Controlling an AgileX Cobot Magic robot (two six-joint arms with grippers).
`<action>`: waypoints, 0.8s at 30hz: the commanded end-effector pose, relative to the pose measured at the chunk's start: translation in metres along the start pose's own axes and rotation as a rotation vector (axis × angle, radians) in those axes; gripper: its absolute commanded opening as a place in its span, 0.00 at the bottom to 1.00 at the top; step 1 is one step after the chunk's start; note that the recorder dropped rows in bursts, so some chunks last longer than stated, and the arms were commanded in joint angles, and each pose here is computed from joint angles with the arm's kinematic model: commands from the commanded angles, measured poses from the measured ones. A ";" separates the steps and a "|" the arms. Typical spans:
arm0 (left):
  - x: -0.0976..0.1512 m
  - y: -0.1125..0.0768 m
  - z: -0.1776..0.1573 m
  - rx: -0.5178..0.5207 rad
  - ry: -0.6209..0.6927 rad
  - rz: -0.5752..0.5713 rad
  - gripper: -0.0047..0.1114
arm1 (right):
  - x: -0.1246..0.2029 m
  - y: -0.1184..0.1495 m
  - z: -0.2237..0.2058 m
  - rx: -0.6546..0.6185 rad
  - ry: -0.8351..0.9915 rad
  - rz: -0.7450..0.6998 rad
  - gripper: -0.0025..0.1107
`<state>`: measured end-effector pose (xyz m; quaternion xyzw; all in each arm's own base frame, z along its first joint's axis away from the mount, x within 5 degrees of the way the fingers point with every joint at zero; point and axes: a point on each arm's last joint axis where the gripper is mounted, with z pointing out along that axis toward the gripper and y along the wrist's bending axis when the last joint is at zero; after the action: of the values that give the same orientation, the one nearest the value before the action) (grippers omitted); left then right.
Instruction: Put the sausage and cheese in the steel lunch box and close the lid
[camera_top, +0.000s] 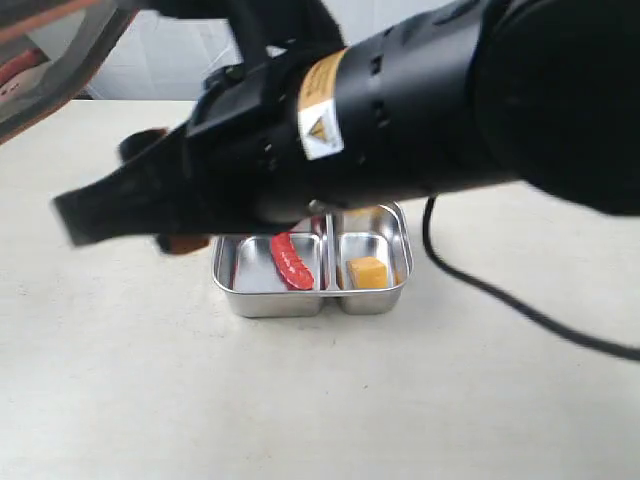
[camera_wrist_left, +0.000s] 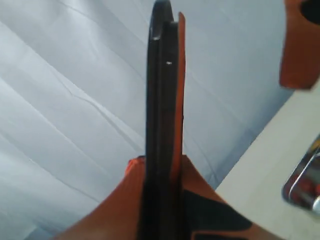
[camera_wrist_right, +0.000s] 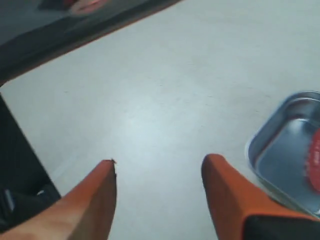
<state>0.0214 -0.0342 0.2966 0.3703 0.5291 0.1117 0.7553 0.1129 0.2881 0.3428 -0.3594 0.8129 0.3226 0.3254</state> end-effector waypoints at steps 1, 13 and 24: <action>0.005 0.000 -0.005 0.082 0.108 0.283 0.04 | -0.013 -0.040 -0.008 0.062 -0.035 0.196 0.49; 0.014 -0.003 -0.006 0.229 0.126 0.489 0.04 | -0.012 -0.071 0.038 -0.348 0.113 0.449 0.49; -0.004 0.005 -0.016 0.290 0.033 0.504 0.04 | -0.003 -0.132 0.049 -0.702 0.192 0.529 0.49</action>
<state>0.0089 -0.0252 0.3009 0.5828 0.4422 0.2404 0.6379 0.2289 0.2568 0.2769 -0.2569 0.7728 0.5803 0.0097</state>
